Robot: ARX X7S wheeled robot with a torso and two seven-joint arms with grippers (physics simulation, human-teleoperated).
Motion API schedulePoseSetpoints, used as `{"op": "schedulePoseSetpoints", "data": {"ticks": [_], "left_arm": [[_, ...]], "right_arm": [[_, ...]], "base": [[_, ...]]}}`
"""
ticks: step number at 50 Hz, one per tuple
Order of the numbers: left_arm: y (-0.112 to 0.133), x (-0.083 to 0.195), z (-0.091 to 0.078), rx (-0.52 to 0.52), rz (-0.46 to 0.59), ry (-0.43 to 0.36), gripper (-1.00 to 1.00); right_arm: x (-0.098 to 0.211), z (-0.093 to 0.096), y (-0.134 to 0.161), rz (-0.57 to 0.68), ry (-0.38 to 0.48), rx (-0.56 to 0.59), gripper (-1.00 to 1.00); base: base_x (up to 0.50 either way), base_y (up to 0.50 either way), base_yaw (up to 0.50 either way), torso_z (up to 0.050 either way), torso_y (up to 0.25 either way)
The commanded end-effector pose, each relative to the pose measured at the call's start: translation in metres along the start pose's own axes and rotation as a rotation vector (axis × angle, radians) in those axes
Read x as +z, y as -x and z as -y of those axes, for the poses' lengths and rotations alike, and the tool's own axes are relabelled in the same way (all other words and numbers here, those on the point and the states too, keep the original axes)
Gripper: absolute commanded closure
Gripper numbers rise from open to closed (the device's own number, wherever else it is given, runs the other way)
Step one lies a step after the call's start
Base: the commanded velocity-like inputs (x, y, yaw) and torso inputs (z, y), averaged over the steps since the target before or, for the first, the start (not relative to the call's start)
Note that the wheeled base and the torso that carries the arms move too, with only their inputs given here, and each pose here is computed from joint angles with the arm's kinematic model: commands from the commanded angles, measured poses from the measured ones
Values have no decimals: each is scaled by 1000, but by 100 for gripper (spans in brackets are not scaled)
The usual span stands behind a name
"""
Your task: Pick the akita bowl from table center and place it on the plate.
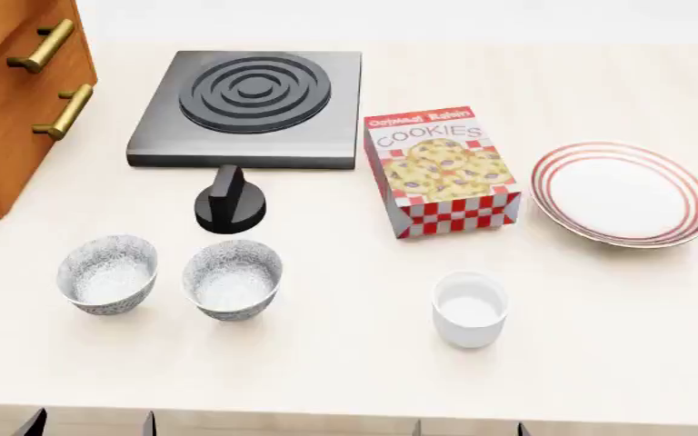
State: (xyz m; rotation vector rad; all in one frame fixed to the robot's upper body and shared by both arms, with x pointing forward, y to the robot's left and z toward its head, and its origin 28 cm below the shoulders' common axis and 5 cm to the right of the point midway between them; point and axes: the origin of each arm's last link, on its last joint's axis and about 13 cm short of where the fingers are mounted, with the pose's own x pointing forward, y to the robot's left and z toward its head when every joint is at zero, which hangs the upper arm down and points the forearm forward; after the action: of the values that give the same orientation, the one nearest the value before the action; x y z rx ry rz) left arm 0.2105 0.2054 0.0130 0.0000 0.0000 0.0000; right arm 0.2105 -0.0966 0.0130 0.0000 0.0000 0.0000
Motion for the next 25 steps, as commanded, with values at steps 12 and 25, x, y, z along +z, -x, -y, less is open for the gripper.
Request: {"op": "schedulePoseSetpoints", "data": {"ticks": [12,25], "left_arm": [[-2,24,-2,-8,-36,135,-100],[-46,134,-21,107,284,85,-100]], "right_arm": [[18,7,5,31,-46,-58,-100],[111,49,-1,300,-27,-333,-100]], "base": [[0,0,0,0,0],[0,0,0,0,0]]}}
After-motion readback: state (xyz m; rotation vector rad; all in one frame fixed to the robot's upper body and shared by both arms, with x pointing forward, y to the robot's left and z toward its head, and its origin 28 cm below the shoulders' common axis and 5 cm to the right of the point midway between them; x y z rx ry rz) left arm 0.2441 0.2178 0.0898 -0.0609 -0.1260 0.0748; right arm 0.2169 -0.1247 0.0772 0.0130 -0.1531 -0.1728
